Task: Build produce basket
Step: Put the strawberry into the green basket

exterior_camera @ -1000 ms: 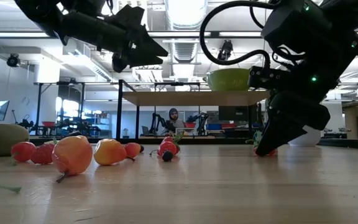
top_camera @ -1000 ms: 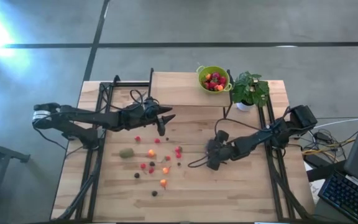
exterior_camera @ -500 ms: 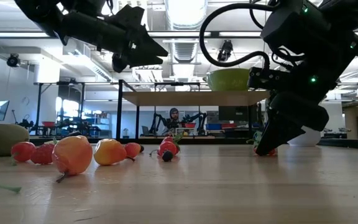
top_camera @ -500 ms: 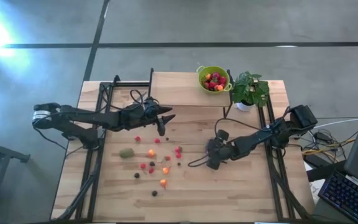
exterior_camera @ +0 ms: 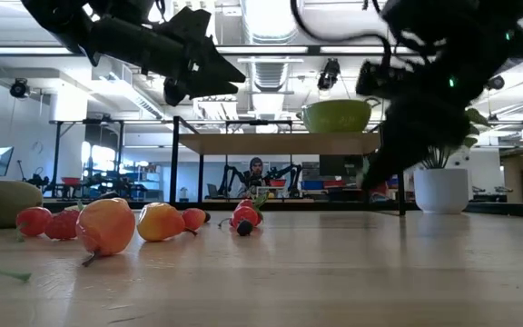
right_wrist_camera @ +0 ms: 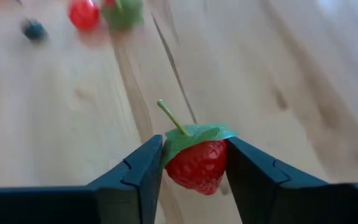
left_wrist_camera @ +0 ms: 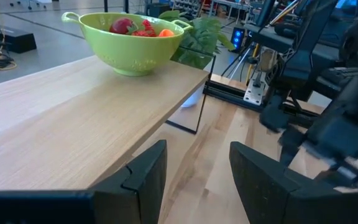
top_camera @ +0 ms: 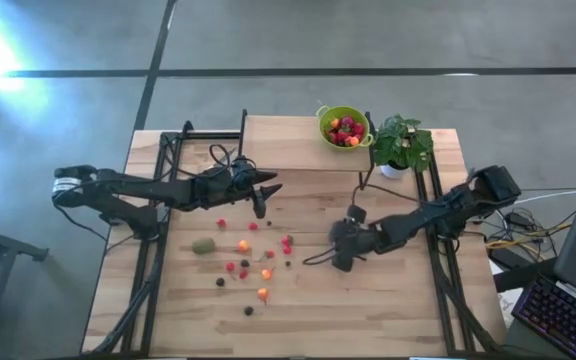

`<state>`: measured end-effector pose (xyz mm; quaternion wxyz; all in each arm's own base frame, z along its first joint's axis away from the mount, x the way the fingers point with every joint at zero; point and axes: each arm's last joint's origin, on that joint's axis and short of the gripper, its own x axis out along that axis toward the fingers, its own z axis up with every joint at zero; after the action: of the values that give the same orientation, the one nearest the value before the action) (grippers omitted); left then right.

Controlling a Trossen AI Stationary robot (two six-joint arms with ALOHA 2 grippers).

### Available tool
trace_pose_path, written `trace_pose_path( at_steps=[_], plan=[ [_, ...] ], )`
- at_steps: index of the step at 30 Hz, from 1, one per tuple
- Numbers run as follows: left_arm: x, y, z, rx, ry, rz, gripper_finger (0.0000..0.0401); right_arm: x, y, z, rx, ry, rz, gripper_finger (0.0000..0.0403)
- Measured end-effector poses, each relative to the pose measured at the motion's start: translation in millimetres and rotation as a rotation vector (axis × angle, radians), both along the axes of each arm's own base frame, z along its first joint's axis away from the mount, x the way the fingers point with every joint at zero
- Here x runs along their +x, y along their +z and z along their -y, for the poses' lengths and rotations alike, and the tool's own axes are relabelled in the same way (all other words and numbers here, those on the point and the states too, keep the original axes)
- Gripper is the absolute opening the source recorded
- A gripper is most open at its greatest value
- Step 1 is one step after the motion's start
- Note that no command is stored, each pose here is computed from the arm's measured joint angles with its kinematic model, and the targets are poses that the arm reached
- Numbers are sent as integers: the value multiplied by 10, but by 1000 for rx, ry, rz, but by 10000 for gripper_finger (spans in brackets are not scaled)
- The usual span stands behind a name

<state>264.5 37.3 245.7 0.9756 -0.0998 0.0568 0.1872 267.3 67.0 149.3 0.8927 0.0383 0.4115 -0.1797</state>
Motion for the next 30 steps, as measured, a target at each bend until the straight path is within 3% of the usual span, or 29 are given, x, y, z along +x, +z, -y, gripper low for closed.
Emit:
trace_pose_path(
  at_steps=[10,18,26,30],
  plan=[
    [-2,-15,0,-10,1,-12,181,-92,888,275,-79,59,225,145],
    [-2,-19,0,-22,3,-12,181,-328,1536,709,-197,-19,386,161],
    [-3,-24,0,-22,4,-17,181,-420,1876,1179,-323,-147,342,148],
    [-4,-25,0,-22,4,-19,181,-407,1919,1467,-307,-184,282,158]
  ],
)
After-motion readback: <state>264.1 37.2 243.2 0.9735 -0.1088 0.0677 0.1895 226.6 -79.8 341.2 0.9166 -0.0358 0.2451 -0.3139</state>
